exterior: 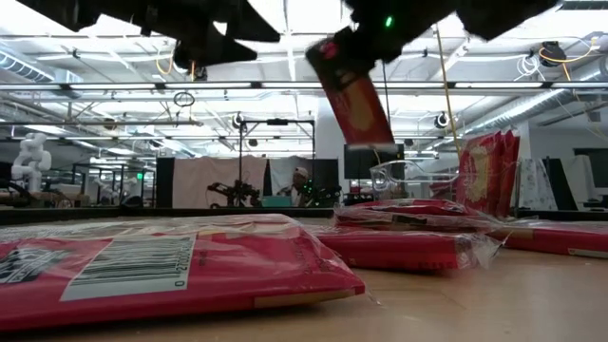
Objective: Sort popcorn bags into baskets
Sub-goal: Put the red popcorn bag into the transparent bin
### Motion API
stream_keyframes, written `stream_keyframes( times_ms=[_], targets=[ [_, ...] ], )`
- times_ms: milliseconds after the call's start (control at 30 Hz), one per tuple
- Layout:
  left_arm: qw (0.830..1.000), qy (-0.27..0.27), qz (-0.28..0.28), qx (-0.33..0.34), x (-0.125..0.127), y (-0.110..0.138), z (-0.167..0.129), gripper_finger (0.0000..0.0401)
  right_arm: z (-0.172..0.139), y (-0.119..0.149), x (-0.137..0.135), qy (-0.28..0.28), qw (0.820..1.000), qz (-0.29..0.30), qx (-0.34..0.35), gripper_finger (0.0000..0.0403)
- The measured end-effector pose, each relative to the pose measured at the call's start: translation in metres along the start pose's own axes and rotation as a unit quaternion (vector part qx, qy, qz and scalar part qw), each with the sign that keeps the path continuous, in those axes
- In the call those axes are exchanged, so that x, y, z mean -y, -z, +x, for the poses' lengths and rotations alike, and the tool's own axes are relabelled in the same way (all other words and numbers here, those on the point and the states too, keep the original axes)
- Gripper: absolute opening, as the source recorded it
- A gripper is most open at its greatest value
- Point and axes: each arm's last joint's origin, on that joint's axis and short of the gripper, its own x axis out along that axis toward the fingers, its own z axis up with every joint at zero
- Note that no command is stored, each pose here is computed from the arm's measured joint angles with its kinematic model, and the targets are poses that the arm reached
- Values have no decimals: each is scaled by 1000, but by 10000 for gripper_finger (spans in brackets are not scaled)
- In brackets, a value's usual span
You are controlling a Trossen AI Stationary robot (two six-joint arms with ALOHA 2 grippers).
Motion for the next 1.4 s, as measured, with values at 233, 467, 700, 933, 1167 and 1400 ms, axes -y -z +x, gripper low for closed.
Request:
stream_keyframes(
  times_ms=[233, 467, 700, 933, 1167, 1400],
  targets=[
    [999, -13, -21, -25, -5, 7, 5, 285, -23, -21, 36, -23, 998, 58, 19, 17],
    [999, -4, -16, -29, -5, 8, 5, 256, -38, -14, 93, -21, 991, 135, 8, 17],
    [997, 59, -30, -30, -4, 6, 8, 253, -37, 22, 130, -19, 969, 247, 4, 17],
    [996, 92, -16, -3, 4, 7, 10, 295, -35, 50, 135, -27, 944, 328, 8, 18],
    [993, 86, 47, 60, 22, 20, 27, 353, -30, 52, 136, -19, 921, 389, 5, 18],
    [984, 64, 153, 63, 53, 32, 68, 360, -30, 49, 133, -80, 880, 467, 28, 18]
  ],
)
